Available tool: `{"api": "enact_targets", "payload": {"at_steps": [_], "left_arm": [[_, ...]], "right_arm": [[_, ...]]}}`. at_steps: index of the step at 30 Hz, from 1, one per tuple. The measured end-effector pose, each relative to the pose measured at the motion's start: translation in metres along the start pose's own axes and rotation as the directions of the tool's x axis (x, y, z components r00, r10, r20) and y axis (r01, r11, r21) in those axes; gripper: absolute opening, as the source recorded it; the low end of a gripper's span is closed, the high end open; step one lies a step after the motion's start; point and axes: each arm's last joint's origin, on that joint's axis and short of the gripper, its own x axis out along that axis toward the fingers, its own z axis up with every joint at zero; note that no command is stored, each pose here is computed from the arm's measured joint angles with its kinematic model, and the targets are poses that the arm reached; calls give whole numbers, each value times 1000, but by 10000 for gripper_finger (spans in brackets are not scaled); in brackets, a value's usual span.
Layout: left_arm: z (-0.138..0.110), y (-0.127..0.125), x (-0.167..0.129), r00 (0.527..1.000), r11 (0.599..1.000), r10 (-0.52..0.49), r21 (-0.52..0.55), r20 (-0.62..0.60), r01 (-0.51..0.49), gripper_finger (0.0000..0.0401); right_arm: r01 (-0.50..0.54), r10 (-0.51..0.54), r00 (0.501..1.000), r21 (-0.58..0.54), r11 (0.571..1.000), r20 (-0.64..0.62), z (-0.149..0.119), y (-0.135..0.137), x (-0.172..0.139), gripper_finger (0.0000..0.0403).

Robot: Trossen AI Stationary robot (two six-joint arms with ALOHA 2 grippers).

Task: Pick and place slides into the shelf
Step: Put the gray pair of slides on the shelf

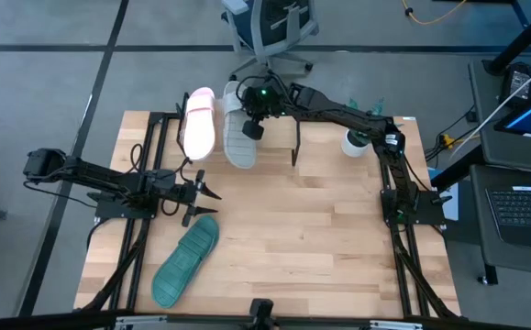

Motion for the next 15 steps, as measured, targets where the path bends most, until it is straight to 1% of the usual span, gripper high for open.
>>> {"api": "enact_targets", "payload": {"at_steps": [3,5,7,11,15], "left_arm": [[0,0,0,1000,1000,0,-1,0,0,190],[0,0,0,1000,1000,-1,-1,0,1,190],[0,0,0,1000,1000,-1,-2,0,1,190],[0,0,0,1000,1000,-1,-2,0,1,190],[0,0,0,1000,1000,-1,-2,0,1,190]], "right_arm": [[40,-40,999,2,999,-15,-2,-2,1,0],[42,-42,999,6,999,-19,-3,-5,2,0],[38,-37,999,6,999,-24,-3,-5,2,0],[-5,5,1000,10,1000,-12,-3,-3,2,0],[-11,11,1000,9,1000,-14,-3,-3,2,0]]}}
